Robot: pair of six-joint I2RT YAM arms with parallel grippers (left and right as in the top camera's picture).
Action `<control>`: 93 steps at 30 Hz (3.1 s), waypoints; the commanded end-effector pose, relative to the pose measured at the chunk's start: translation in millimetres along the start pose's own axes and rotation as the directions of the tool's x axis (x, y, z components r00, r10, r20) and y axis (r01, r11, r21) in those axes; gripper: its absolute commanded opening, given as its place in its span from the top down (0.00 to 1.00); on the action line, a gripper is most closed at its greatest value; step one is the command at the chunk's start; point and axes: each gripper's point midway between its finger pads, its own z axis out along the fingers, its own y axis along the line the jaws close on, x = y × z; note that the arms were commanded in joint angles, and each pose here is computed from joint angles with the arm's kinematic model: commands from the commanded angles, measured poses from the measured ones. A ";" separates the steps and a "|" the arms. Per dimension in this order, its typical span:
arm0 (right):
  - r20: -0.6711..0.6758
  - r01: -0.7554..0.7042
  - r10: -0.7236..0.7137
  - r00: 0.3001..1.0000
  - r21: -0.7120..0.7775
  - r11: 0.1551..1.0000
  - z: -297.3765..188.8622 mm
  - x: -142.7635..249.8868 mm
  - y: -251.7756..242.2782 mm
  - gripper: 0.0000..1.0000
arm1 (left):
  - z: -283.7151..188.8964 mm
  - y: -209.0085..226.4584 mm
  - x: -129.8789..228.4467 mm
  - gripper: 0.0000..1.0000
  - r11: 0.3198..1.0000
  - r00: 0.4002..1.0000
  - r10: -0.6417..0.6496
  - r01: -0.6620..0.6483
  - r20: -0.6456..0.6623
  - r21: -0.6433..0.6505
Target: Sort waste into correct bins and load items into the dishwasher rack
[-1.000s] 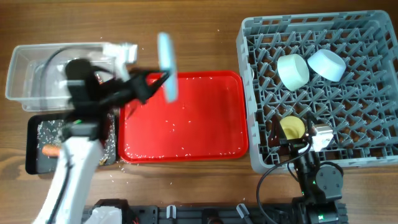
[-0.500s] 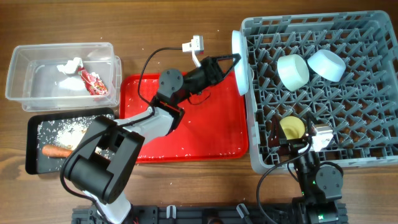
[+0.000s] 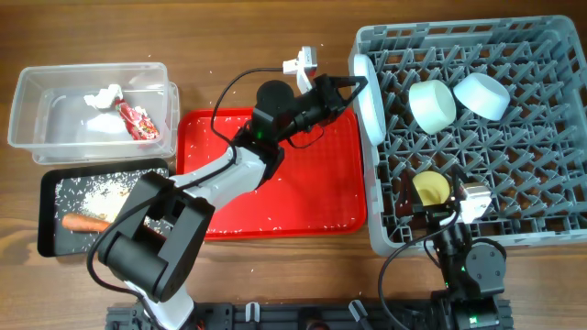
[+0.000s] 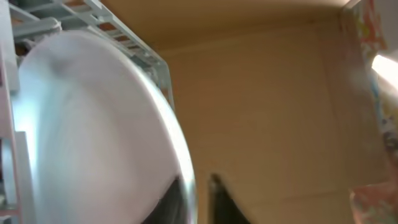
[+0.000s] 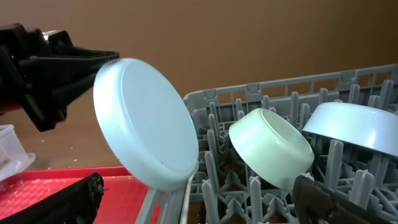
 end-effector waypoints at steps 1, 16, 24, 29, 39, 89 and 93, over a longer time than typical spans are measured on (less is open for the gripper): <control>0.006 -0.007 0.007 1.000 -0.010 1.000 -0.3 -1.2 1.7 0.00 | 1.3 -6.0 -5.7 0.55 0.999 0.998 0.053 -0.053 0.025 0.010; 0.006 -0.007 0.007 1.000 -0.010 1.000 -0.3 -1.2 1.7 0.00 | -81.3 -21.3 -49.8 0.19 0.761 0.907 0.415 -0.389 -0.071 -0.519; 0.006 -0.007 0.007 1.000 -0.010 1.000 -0.3 -1.2 1.7 0.00 | -257.6 -34.7 -47.6 0.22 0.311 0.847 0.486 -0.400 -0.217 -0.862; 0.006 -0.007 0.007 1.000 -0.010 1.000 -0.3 -1.2 1.7 0.00 | -284.2 -51.0 -14.7 0.00 0.350 0.860 0.449 -0.418 -0.242 -0.838; 0.006 -0.007 0.007 1.000 -0.010 1.000 -0.3 -1.2 1.7 0.00 | -294.3 -55.3 -17.5 0.00 0.319 0.839 0.485 -0.432 -0.246 -0.844; 0.006 -0.007 0.007 1.000 -0.010 1.000 -0.3 -1.2 1.7 0.00 | -356.0 66.2 -6.8 0.00 0.260 0.311 0.946 -0.570 0.089 -0.779; 0.006 -0.007 0.007 1.000 -0.010 1.000 -0.3 -1.2 1.7 0.00 | -356.0 66.2 -6.8 0.00 0.260 0.311 0.946 -0.570 0.089 -0.779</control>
